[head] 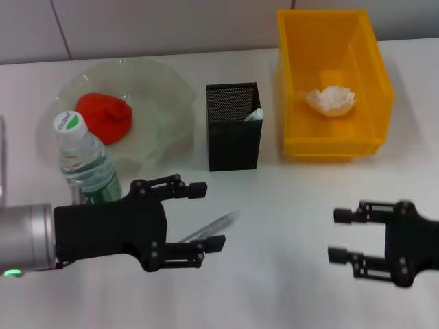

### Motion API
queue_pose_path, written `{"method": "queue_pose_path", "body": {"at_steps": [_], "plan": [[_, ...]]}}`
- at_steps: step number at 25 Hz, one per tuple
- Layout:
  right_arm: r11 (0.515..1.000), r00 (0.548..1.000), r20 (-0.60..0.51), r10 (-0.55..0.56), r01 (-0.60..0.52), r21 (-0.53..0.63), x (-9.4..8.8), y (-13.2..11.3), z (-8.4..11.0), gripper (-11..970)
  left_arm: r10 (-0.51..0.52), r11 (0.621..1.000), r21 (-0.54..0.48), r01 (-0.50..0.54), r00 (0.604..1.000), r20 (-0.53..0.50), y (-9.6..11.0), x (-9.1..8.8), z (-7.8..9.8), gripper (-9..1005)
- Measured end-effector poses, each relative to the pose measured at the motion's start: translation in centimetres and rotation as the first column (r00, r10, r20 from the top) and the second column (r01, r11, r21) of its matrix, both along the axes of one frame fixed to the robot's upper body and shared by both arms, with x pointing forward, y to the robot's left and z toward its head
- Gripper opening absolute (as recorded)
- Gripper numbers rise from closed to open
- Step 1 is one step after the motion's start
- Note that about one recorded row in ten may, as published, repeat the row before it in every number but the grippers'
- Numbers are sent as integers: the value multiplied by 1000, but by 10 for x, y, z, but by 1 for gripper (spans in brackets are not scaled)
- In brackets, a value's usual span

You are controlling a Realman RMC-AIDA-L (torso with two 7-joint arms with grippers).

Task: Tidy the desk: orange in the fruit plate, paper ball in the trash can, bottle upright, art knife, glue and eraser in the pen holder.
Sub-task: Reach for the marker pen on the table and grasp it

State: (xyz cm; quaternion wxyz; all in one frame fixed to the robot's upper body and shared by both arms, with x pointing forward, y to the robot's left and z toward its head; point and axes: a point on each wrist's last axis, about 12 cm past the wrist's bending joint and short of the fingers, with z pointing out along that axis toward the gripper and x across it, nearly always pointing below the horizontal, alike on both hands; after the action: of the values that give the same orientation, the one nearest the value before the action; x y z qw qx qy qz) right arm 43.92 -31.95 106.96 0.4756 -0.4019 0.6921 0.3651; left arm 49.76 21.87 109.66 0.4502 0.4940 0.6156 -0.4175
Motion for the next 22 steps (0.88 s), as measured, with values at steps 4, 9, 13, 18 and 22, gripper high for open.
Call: {"method": "queue_pose_path", "body": {"at_steps": [4, 9, 13, 18, 22], "plan": [[1000, 999, 36, -15, 15, -3, -11, -4, -16, 617, -21, 992, 127, 29, 998, -63, -13, 10, 18, 812], [996, 992, 93, -86, 83, 33, -27, -8, -35, 618, 1, 971, 238, 29, 992, -128, -33, 22, 35, 812], [990, 983, 117, -141, 137, 41, -33, -13, -40, 620, 59, 904, 428, 7, 988, -140, -64, 32, 42, 812], [988, 981, 120, -156, 152, 36, -35, -14, -43, 624, 99, 841, 540, -26, 989, -106, -87, 36, 48, 812], [987, 978, 131, -162, 159, 33, -36, -14, -45, 627, 116, 817, 576, -37, 988, -101, -96, 39, 51, 810]]}}
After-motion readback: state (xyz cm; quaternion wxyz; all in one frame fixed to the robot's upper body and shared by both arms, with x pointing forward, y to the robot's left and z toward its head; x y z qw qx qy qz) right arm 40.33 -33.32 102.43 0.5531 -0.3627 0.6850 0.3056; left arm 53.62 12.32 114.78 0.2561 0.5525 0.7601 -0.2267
